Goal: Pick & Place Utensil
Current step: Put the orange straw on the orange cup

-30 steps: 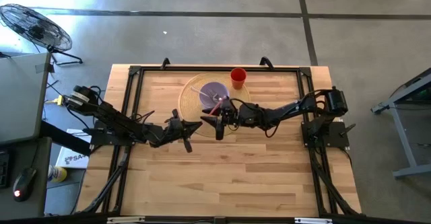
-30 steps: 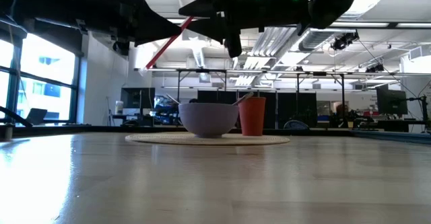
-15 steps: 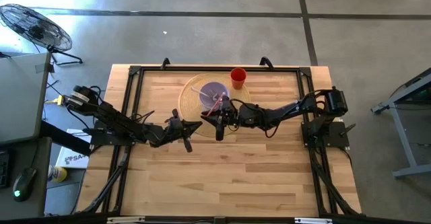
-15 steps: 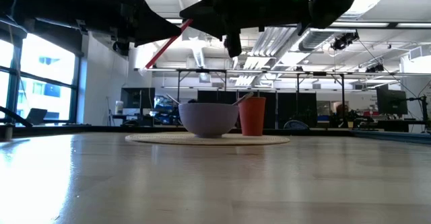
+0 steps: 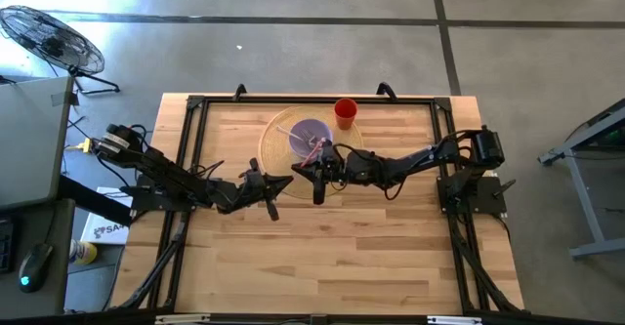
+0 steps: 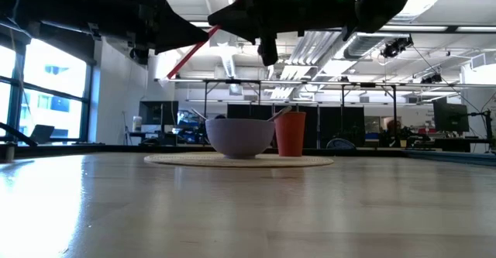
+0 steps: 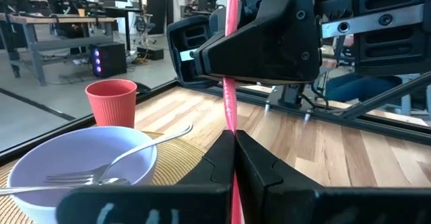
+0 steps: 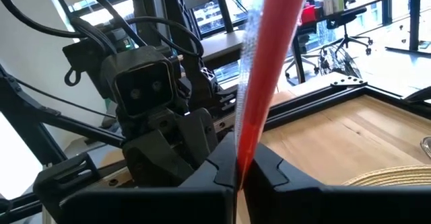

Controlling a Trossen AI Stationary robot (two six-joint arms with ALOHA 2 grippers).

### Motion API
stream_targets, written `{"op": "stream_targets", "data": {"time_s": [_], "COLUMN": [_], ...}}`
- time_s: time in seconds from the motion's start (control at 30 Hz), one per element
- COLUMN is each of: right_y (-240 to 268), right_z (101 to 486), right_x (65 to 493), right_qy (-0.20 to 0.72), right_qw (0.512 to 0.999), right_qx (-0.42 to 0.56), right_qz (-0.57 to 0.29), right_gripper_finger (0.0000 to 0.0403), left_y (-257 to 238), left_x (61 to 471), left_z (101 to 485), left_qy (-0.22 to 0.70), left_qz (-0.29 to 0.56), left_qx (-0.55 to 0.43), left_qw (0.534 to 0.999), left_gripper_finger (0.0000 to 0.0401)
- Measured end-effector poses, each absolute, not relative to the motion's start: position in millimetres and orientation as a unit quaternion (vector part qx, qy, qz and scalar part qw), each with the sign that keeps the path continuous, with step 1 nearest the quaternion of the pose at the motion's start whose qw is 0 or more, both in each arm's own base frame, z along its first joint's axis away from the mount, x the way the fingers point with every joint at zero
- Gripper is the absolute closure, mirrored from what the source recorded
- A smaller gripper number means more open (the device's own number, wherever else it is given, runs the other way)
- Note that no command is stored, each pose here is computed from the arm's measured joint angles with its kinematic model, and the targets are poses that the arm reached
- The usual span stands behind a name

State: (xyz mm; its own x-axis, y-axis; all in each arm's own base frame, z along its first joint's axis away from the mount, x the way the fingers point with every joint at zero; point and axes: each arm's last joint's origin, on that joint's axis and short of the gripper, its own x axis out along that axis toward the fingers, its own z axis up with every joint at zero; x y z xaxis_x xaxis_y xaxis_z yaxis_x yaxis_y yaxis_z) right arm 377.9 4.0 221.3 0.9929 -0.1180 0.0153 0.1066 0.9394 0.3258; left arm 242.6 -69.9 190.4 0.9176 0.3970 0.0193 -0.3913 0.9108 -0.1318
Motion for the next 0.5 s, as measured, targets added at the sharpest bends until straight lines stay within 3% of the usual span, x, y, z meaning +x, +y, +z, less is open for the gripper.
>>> {"op": "stream_targets", "data": {"time_s": [0.2, 0.5], "right_y": [1, -29], "right_z": [221, 255], "right_x": [378, 356], "right_qy": [-0.015, -0.003], "right_qw": [0.984, 0.986], "right_qx": [0.169, 0.124], "right_qz": [-0.057, -0.111], "right_gripper_finger": [0.04, 0.0399], "left_y": [-70, -85], "left_x": [242, 219], "left_z": [190, 200], "left_qy": [-0.02, 0.03], "left_qz": [0.202, 0.209], "left_qx": [-0.06, -0.017], "left_qw": [0.977, 0.977], "left_gripper_finger": [0.0383, 0.0273]}}
